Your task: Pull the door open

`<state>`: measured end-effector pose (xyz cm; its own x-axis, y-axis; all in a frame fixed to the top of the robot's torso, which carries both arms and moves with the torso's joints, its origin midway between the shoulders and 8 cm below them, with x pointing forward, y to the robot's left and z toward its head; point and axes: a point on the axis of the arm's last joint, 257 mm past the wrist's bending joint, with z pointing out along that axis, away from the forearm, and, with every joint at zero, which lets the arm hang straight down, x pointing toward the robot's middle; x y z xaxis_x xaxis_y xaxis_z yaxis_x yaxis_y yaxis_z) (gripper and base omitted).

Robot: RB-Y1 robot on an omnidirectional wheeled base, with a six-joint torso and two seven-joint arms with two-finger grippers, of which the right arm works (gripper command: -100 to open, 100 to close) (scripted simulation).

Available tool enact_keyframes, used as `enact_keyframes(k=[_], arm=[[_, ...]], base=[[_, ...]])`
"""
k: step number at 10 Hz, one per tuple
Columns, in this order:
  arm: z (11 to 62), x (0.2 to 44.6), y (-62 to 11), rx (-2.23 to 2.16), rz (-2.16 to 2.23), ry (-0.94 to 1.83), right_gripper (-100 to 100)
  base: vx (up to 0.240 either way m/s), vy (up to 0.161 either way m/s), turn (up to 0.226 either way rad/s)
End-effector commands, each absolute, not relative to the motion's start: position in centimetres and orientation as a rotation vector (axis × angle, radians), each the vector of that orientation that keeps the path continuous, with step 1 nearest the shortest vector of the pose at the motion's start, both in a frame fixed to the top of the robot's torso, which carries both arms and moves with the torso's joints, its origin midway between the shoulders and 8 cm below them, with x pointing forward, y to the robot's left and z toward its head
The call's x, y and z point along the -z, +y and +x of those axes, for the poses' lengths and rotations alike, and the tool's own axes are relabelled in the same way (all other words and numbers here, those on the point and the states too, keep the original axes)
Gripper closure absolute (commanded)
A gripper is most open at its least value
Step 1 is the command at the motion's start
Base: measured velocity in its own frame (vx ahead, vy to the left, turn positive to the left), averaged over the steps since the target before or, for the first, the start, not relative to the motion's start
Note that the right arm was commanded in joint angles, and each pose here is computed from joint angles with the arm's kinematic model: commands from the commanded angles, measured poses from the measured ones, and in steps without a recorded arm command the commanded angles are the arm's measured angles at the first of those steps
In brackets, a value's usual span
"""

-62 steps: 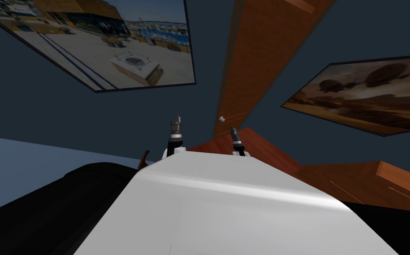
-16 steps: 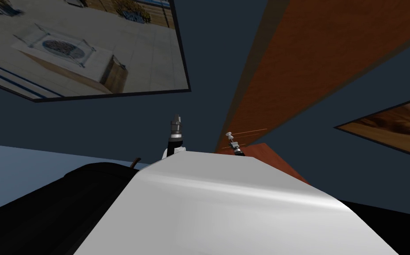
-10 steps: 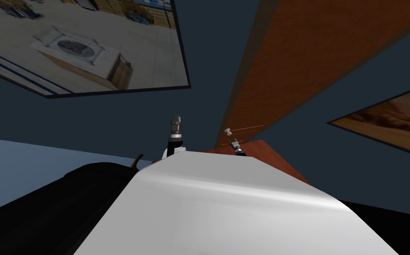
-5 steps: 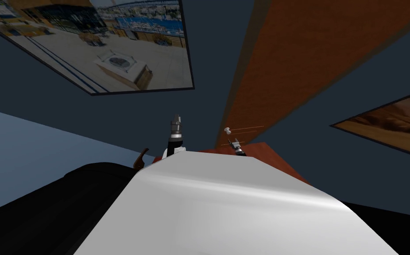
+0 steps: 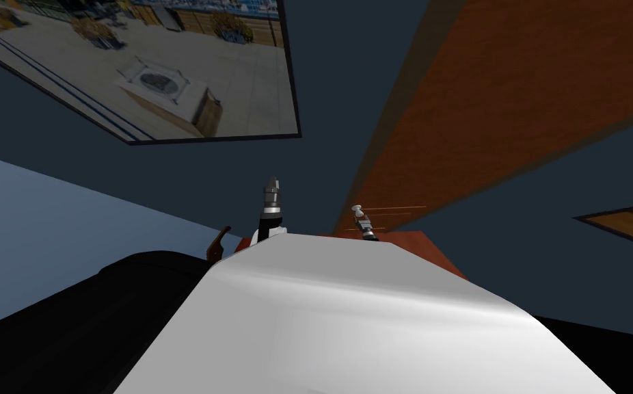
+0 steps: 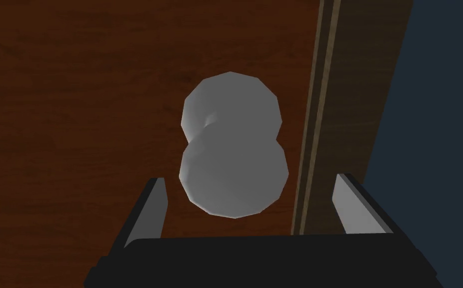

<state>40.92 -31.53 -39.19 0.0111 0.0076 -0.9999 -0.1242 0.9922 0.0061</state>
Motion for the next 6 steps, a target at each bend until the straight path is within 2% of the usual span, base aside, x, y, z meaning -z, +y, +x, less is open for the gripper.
enact_keyframes(k=[1,2,3,6], arm=[[40.66,39.18,-31.99,-0.074,-0.07,1.559,-100],[40.76,39.19,-31.74,-0.086,-0.078,1.557,-100],[40.76,39.19,-31.74,-0.086,-0.078,1.557,100],[40.76,39.19,-31.74,-0.086,-0.078,1.557,100]], base=[[0.211,-0.064,0.168],[0.103,-0.031,0.034],[-0.018,0.005,-0.02],[-0.027,0.006,-0.005]])
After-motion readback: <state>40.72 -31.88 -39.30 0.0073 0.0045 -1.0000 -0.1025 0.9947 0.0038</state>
